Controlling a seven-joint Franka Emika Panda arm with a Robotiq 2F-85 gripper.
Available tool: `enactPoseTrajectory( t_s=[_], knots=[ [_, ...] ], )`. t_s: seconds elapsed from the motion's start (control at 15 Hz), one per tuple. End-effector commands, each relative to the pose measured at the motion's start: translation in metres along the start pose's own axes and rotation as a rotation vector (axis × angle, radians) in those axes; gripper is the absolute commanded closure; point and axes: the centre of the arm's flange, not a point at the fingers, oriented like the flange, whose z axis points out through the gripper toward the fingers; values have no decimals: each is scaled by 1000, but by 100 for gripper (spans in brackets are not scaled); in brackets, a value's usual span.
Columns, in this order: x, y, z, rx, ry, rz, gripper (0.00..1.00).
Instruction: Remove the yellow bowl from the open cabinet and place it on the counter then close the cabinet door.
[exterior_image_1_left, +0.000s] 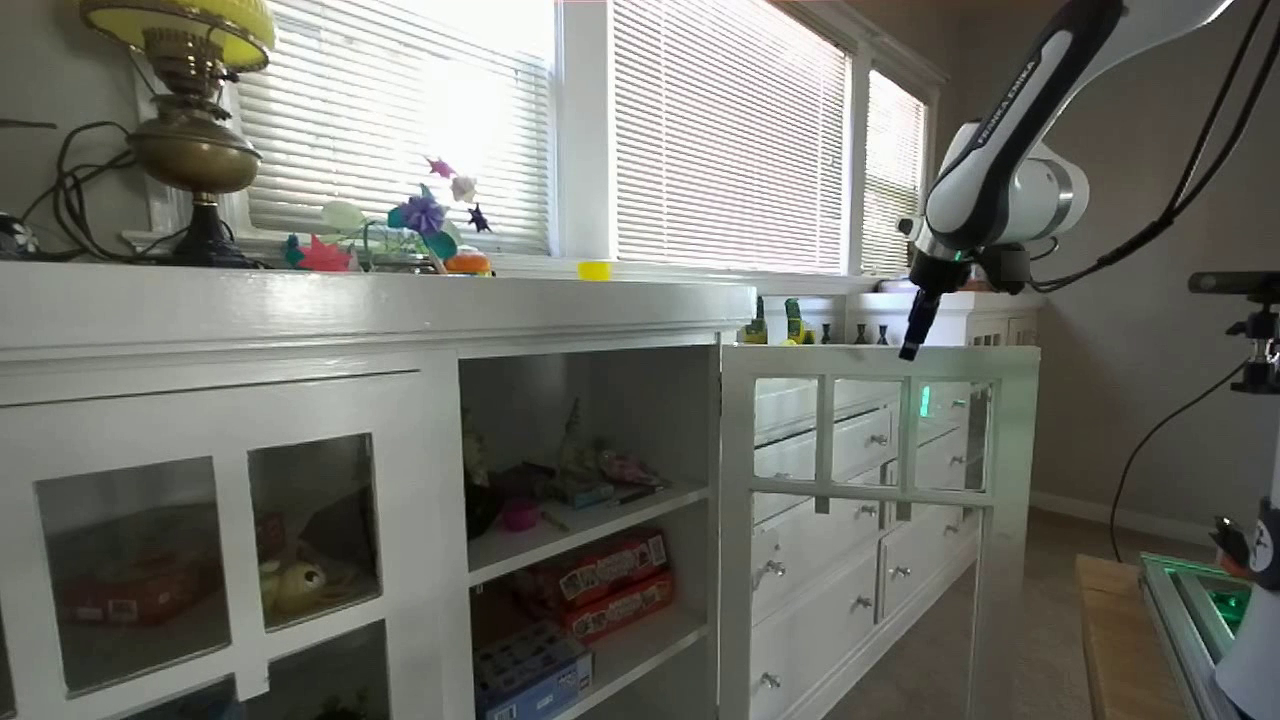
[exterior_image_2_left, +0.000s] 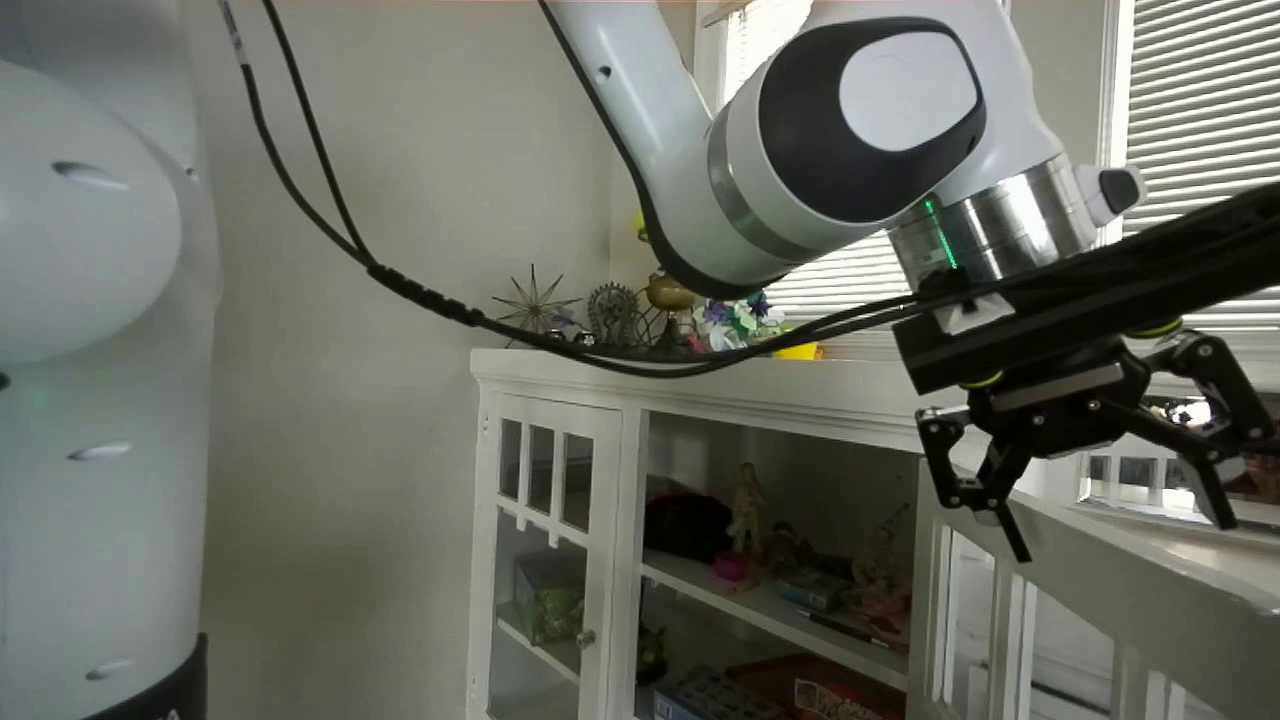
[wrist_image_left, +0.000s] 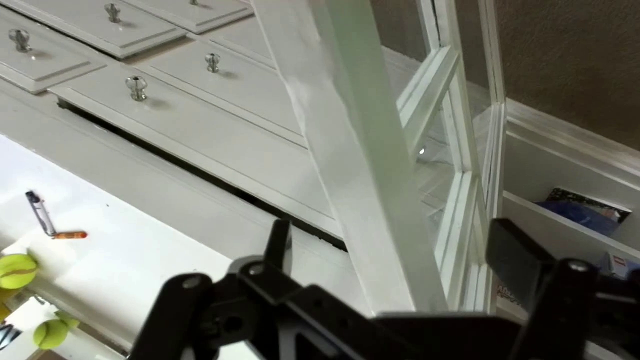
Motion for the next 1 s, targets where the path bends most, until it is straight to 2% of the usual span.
enactPoseTrajectory(
  t_s=[0.0,0.27,0.93],
  knots=[
    [-2,18,19,9,-14,-2,0],
    [-6,20,24,85,-19,21,0],
    [-11,26,10,355,-48,66,0]
  ],
)
